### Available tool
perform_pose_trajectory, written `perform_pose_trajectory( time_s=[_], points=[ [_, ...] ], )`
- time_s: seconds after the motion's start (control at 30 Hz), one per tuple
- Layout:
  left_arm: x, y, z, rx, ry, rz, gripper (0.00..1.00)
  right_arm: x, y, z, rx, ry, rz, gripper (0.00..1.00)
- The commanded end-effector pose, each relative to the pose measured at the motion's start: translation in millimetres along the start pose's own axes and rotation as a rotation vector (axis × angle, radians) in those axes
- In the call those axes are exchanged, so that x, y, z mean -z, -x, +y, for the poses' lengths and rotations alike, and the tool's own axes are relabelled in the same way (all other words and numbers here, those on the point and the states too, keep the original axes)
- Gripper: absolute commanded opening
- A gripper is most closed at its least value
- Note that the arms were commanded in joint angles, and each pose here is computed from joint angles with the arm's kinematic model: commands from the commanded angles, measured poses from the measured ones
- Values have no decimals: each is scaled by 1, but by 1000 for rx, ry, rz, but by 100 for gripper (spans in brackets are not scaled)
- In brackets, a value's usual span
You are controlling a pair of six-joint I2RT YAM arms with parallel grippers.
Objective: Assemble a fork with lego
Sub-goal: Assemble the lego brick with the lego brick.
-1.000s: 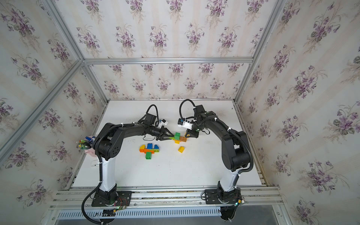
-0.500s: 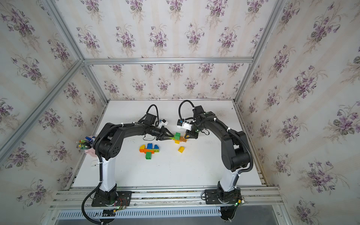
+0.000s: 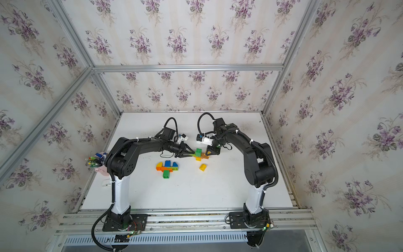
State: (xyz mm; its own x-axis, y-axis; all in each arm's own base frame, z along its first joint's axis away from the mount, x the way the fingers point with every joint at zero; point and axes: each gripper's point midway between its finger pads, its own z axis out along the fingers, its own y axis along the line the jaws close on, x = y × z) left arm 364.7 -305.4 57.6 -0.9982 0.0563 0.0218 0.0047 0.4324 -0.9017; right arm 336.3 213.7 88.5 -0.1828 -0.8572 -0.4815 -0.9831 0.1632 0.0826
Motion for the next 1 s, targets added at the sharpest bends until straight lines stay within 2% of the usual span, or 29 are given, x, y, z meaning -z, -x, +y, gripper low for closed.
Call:
perform_pose_trajectory(
  time_s=[0.0,0.4,0.97],
  points=[
    [-1,1,5,-9,14,-7,33,-4,-4,5,3,31,15,7],
    [-4,0,13,8,18,4,32,-13,-10,8,0,40,85,7],
    [-9,-6,30,37,40,15,31,-5,-4,11,3,9,101,7]
  ],
)
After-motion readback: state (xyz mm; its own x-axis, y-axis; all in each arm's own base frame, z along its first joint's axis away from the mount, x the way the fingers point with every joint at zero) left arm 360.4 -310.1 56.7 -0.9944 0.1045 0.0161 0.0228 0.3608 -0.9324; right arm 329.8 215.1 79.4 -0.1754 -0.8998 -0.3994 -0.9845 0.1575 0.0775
